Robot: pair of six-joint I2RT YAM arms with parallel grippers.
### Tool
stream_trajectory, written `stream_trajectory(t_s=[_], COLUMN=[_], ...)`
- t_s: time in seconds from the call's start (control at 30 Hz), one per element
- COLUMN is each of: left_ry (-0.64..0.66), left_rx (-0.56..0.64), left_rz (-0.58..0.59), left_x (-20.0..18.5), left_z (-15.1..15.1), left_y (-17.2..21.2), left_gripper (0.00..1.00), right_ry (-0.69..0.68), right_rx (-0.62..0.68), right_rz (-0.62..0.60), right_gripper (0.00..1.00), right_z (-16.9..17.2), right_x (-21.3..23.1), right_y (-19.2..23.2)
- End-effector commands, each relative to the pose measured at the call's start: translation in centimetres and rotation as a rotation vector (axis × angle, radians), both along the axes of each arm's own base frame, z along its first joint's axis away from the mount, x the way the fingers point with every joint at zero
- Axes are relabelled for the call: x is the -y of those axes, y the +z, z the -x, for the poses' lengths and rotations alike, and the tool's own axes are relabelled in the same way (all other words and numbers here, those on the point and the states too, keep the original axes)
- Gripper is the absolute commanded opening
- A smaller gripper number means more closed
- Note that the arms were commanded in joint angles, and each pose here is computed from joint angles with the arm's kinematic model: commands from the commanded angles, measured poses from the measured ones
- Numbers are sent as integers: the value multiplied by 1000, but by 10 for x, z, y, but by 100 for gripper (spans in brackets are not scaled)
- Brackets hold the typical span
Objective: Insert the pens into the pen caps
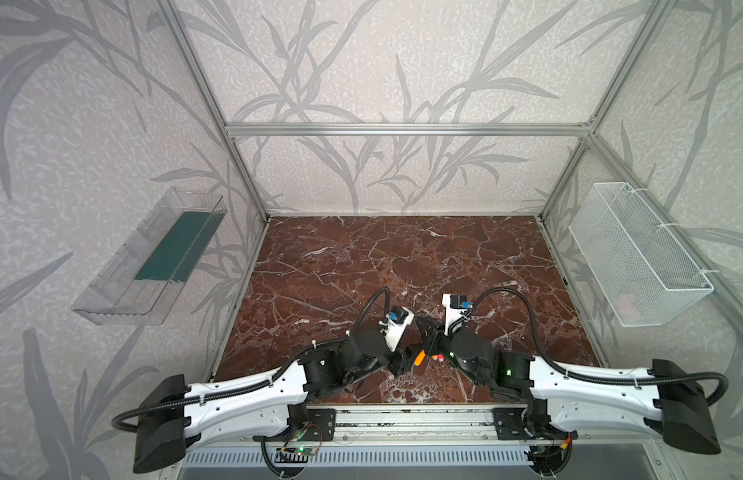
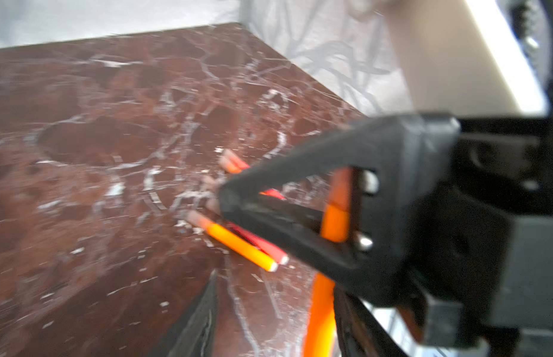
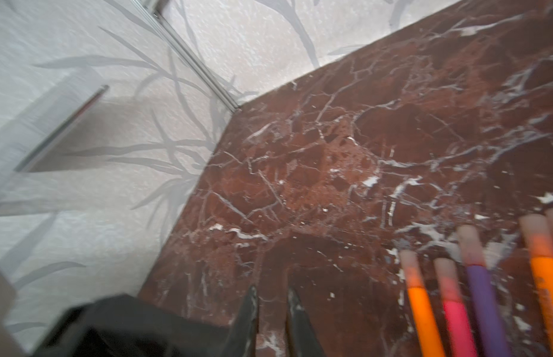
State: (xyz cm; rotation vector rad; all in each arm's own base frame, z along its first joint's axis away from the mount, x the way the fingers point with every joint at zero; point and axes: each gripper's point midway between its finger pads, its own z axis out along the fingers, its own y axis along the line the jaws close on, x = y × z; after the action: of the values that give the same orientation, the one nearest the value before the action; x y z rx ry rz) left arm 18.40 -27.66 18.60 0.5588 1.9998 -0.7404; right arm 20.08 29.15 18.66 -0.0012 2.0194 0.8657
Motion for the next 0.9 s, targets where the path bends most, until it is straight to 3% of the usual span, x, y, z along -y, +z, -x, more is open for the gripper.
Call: stream_trajectory(t_s=[0.0, 0.13, 0.33, 0.5, 0.7, 0.87], left_ry=[310, 475, 562, 591, 585, 578], left_rx=[-54, -58, -26, -26, -33, -40], left_rz=[-35, -28, 6, -4, -5, -2], left_x=[-66, -117, -153, -167, -167, -165], left_z=[-34, -41, -35, -30, -29, -29], left_y=[-20, -22, -15, -17, -19, -20], left_gripper=[62, 67, 75, 76, 76, 76], right_ry=[11, 71, 192, 218, 165, 144], right_rx=[-65, -122, -255, -314, -323, -343], right_rz=[210, 332, 543, 660, 813, 862], right_gripper=[0, 0, 0, 0, 0, 1], right_z=[-1, 0, 4, 2, -7, -13], right_x=[9, -6, -41, -56, -43, -34], right_y=[-34, -52, -94, -120, -140, -154])
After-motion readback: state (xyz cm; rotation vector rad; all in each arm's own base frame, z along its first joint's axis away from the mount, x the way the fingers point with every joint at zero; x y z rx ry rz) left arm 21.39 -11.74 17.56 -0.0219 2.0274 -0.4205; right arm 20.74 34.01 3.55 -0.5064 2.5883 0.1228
